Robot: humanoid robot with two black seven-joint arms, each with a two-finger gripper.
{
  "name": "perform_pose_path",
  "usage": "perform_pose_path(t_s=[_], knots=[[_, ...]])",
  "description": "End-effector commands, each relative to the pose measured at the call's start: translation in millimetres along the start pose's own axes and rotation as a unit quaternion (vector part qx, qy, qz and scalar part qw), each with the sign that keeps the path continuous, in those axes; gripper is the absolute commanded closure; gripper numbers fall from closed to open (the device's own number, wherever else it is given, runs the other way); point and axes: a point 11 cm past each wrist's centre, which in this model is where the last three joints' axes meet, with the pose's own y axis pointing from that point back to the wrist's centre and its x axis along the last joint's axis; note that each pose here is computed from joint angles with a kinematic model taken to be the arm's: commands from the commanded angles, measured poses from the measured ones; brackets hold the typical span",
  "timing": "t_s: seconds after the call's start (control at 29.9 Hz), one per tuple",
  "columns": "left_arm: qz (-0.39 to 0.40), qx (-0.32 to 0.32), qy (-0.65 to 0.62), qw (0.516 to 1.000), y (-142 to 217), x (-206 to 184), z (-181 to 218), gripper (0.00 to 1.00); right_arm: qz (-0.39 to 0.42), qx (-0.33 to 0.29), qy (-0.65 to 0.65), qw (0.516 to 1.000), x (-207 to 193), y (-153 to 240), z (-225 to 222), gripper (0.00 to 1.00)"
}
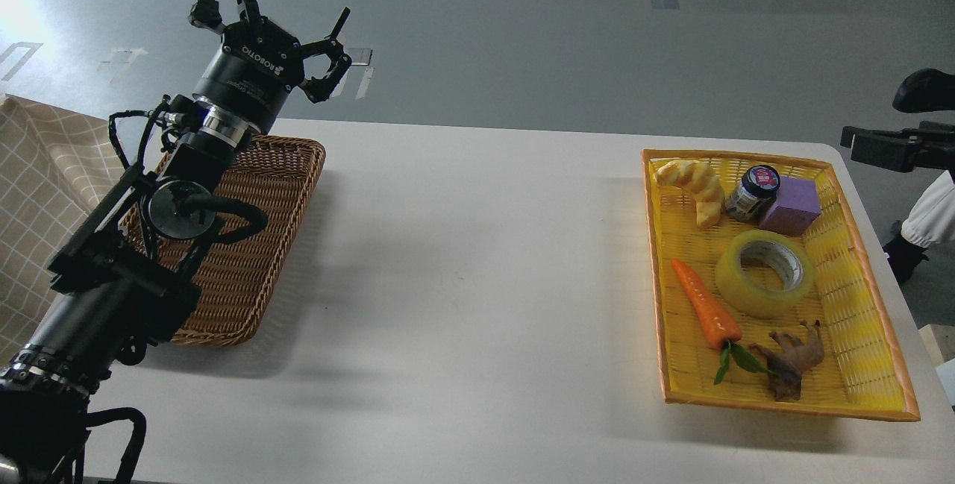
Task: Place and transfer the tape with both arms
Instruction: 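Raise the right arm up and away from the yellow tray, then lower the right gripper into the tape roll's center on the tray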
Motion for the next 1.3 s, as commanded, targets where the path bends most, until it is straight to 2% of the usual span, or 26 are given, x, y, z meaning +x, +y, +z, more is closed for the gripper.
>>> perform_pose_path(t_s=[0.0, 0.47, 0.64, 1.27], knots=[[0.000, 0.000, 0.000, 1.000, 0, 0, 0, 0.02, -0.011, -0.008, 0.003, 1.000, -10, -6, 4, 0.01], [0.001, -0.001, 0.000, 1.000, 0, 1, 0, 0.02, -0.046, -0.029, -0.009, 0.998, -58, -28, 15, 0.02], [0.001, -0.001, -0.001, 1.000, 0, 1, 2, 0.02, -0.062, -0.032, 0.025, 0.997, -73, -41, 8, 0.02], [0.001, -0.002, -0.003, 1.000, 0, 1, 4, 0.02, -0.105, -0.024, 0.064, 0.992, -108, -56, -5, 0.03]])
